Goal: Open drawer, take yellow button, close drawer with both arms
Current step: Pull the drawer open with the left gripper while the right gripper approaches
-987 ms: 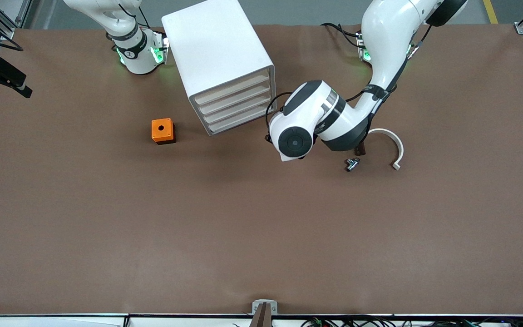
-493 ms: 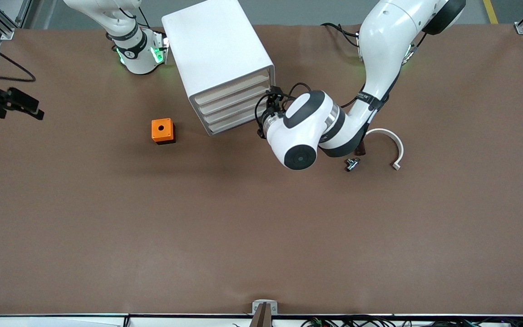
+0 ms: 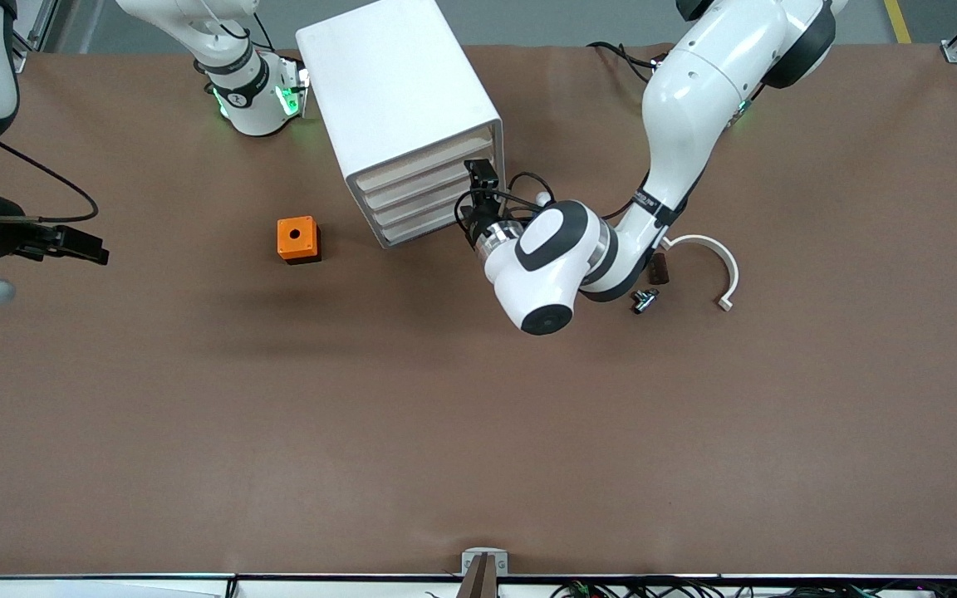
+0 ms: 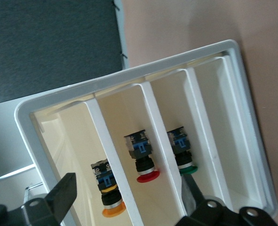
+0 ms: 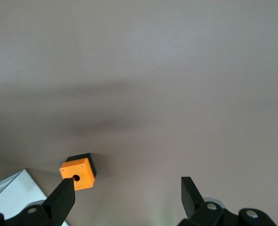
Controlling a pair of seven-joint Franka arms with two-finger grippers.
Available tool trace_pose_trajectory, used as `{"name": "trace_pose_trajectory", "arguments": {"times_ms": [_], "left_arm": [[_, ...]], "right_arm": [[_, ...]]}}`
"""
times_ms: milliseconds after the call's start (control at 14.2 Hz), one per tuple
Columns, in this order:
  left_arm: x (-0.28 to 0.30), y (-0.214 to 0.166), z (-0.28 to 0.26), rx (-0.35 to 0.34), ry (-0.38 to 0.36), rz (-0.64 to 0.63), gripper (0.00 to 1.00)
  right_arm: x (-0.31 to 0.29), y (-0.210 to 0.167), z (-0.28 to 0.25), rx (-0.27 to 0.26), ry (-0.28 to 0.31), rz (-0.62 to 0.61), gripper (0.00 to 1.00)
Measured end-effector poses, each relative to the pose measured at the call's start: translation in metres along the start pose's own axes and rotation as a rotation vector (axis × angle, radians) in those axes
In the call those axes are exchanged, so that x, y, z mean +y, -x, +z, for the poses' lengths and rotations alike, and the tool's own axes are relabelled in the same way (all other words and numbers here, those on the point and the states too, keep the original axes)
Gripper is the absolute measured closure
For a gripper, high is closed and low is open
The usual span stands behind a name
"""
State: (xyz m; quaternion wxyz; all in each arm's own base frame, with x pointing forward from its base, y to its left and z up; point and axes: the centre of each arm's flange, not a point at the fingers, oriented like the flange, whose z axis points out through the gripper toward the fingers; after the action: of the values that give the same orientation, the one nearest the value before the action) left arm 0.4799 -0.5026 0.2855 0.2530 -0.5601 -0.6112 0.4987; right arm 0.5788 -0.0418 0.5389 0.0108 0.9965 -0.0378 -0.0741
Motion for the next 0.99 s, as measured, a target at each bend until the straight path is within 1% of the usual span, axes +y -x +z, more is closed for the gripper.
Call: {"name": "trace_pose_trajectory", "arguments": {"times_ms": [70,141,211,282,423,493,564,705,846,987], "left_arm": [[0.001,-0.002,0.004,0.006,-0.027,-0.006,0.14],[0.002,-0.004,0.009,0.015,-0.051,-0.014,0.14],[0.003,-0.007,0.014,0.026,-0.070,-0.021,0.19],[0.003,-0.009,0.019,0.036,-0.087,-0.025,0.32],[0.005,-0.013,0.027,0.052,-0.112,-0.036,0.36],[0.006,-0.014,0.031,0.058,-0.121,-0.042,0.37],[0.007,-0.016,0.036,0.065,-0.132,-0.047,0.40],[0.007,-0.017,0.048,0.078,-0.158,-0.053,0.42],[0.006,-0.016,0.059,0.079,-0.188,-0.058,0.42],[0.004,-0.012,0.070,0.081,-0.210,-0.056,0.45]], "right_arm": [[0.001,-0.001,-0.001,0.002,0.010,0.000,0.00],[0.001,-0.002,-0.002,0.005,0.015,-0.001,0.00],[0.002,-0.002,-0.003,0.007,0.018,-0.001,0.00],[0.001,-0.002,-0.003,0.008,0.018,-0.001,0.00],[0.000,-0.002,-0.003,0.006,0.018,-0.002,0.00],[0.000,-0.001,-0.003,0.005,0.018,-0.001,0.00],[0.000,-0.001,-0.003,0.003,0.016,0.006,0.00],[-0.001,-0.001,-0.002,-0.003,0.012,0.037,0.00],[-0.004,0.000,0.000,-0.010,0.012,0.059,0.00],[-0.009,0.000,0.001,-0.012,0.012,0.086,0.00]]}}
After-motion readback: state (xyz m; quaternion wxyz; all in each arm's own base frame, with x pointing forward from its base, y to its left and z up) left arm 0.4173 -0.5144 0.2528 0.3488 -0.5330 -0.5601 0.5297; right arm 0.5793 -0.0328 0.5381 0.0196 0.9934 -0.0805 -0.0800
